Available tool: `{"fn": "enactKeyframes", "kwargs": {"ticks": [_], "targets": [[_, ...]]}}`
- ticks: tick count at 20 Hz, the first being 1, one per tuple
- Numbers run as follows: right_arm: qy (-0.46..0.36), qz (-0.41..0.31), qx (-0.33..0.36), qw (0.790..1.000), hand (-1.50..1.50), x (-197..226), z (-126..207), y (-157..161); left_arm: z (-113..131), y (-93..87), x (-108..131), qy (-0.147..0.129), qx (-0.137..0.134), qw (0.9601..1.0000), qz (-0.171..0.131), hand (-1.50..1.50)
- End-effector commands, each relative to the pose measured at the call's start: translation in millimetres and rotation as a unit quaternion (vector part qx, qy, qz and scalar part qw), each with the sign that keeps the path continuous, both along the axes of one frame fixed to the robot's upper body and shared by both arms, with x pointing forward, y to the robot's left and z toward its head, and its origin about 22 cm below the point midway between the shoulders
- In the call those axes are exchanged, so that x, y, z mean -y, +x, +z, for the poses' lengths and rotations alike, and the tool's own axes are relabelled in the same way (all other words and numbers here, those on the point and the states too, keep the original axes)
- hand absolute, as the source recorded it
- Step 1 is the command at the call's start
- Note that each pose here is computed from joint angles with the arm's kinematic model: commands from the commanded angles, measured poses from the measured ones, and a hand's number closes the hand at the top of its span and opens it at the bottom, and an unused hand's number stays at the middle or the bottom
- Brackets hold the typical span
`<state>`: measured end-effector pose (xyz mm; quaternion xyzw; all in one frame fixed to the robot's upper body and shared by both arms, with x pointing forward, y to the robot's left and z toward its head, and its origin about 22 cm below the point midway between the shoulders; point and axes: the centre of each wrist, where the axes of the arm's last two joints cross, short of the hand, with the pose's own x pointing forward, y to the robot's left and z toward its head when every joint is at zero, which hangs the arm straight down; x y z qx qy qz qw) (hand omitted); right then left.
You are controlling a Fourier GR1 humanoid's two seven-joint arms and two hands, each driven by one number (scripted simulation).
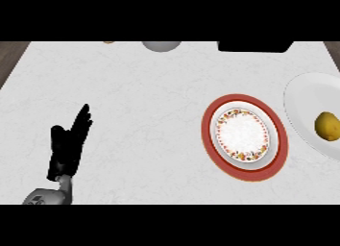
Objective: Pick the lemon from the plate and place it in the plate
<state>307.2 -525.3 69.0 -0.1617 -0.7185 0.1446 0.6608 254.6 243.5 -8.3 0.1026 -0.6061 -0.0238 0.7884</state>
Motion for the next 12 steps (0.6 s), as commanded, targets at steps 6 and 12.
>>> {"fn": "enactKeyframes", "kwargs": {"ticks": [6,12], "targets": [[0.075,0.061,0.033,0.995,-1.50,7.4,-16.9,-19.2,9.3,6.3,13.5,-0.001,0.003,1.0000,0.001,0.00],[0.064,0.059,0.036,0.996,-1.50,4.1,-16.6,-15.6,9.2,0.1,-7.7,0.005,0.010,0.9999,-0.004,0.00]]}}
